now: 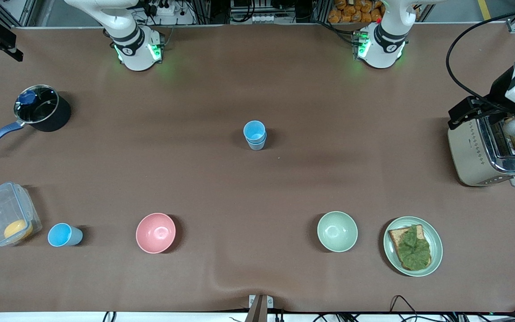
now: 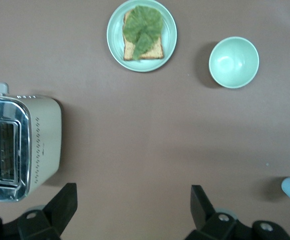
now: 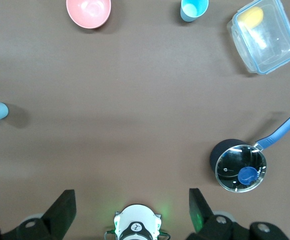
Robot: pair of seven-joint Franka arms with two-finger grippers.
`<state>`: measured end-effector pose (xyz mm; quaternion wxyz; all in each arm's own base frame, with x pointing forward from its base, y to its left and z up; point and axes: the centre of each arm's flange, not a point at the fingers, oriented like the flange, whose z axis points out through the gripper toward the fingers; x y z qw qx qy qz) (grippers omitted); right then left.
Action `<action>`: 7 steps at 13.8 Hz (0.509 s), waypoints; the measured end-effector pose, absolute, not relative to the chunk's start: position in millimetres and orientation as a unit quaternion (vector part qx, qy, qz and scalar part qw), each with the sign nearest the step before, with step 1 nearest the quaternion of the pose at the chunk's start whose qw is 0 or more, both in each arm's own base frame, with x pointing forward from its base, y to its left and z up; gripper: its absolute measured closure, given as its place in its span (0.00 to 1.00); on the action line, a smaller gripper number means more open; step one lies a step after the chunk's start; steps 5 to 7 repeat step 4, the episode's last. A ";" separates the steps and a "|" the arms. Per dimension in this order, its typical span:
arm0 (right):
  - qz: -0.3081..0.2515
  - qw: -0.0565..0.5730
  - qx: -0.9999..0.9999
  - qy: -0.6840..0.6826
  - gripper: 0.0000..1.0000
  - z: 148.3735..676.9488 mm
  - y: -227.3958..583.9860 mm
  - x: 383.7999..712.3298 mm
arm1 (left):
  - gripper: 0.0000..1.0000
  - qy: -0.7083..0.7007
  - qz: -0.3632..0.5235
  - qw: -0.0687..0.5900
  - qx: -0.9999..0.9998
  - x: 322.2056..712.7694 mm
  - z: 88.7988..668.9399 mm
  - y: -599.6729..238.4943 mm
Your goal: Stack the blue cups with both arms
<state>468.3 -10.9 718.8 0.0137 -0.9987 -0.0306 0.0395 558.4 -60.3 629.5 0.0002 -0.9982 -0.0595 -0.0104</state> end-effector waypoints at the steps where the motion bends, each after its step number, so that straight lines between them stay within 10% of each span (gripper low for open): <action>1: 0.039 0.018 -0.999 -0.032 0.00 717.9 -10.0 469.1 | 0.00 -0.060 -0.009 -0.001 -0.998 556.3 631.9 -60.4; 7: 0.034 0.019 -0.999 -0.032 0.00 710.0 -9.8 479.7 | 0.00 -0.060 -0.014 -0.001 -0.998 548.9 642.7 -60.2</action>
